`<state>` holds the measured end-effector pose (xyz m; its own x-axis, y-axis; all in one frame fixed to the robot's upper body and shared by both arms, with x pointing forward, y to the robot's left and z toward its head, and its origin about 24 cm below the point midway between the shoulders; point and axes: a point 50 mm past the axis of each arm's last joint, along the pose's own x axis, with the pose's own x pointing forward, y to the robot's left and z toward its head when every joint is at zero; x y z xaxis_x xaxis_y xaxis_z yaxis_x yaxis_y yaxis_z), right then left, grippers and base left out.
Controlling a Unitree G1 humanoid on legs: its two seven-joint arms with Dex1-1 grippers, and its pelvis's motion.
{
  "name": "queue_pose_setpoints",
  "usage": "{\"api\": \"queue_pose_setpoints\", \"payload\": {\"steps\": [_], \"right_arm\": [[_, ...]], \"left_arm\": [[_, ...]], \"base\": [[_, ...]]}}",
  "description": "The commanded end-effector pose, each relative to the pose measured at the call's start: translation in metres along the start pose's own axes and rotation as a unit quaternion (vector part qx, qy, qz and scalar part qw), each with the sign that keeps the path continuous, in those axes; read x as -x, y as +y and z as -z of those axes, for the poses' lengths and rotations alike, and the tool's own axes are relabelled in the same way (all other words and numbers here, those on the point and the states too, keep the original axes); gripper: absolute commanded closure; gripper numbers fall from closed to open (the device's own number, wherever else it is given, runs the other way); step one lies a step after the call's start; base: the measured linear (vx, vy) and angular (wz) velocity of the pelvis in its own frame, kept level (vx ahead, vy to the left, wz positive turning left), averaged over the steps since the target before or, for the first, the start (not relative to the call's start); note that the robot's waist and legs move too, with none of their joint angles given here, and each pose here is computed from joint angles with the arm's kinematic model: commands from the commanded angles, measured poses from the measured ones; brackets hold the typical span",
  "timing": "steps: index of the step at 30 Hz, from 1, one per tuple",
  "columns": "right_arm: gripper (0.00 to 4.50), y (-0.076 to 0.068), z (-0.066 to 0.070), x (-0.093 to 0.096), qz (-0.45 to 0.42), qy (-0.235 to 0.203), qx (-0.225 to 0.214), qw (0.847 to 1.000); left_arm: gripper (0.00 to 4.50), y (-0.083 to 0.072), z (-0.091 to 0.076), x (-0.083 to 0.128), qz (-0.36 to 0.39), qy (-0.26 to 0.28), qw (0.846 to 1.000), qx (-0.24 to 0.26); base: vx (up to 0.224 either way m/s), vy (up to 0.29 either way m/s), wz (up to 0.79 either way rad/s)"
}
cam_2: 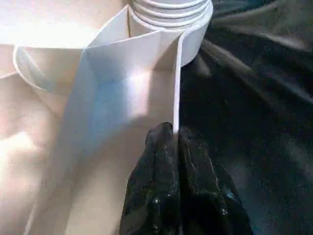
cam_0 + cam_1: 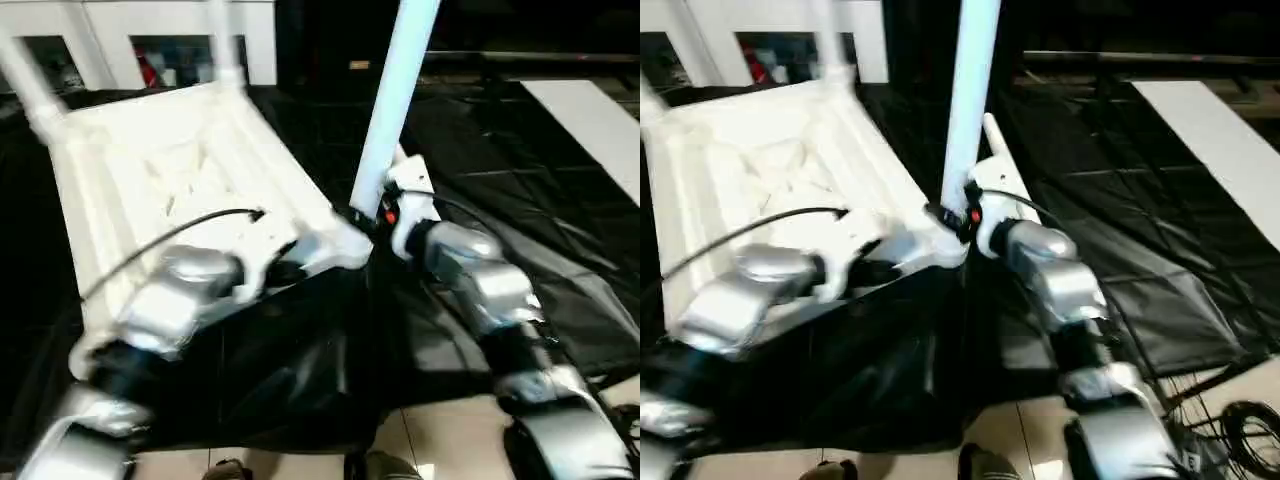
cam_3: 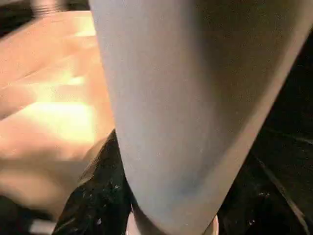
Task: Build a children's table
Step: Rotate leg to tighten
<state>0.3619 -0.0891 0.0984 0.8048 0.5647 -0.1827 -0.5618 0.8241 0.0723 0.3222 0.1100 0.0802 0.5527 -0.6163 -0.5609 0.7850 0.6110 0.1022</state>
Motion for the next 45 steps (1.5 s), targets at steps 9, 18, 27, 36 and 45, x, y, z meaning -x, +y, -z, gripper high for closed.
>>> {"api": "queue_pose_setpoints", "payload": {"steps": [9,18,27,36,45], "right_arm": [[2.65,0.033,0.066,-0.019,0.025,0.149,-0.081,0.985],[2.65,0.033,0.066,-0.022,0.034,0.155,-0.077,0.984],[2.65,0.029,0.061,-0.024,0.034,0.145,-0.05,0.988],[1.67,0.028,0.046,-0.026,0.009,0.103,-0.046,0.994],[0.89,0.026,0.024,-0.02,-0.037,0.043,-0.003,0.998]], "left_arm": [[4.5,-0.042,-0.023,-0.032,0.008,0.003,0.999,0.031],[4.5,-0.035,-0.017,-0.028,-0.011,0.017,0.999,0.024],[4.5,-0.031,-0.015,-0.025,-0.012,0.022,1.0,0.019],[4.5,-0.026,-0.015,-0.021,-0.013,0.016,1.0,0.012],[4.5,-0.019,-0.014,-0.011,-0.006,0.005,1.0,-0.013]], "base": [[-0.02,-0.009,0.05],[0.051,-0.044,-0.08],[0.0,0.0,0.0],[0.0,0.0,0.0],[0.0,0.0,0.0]]}}
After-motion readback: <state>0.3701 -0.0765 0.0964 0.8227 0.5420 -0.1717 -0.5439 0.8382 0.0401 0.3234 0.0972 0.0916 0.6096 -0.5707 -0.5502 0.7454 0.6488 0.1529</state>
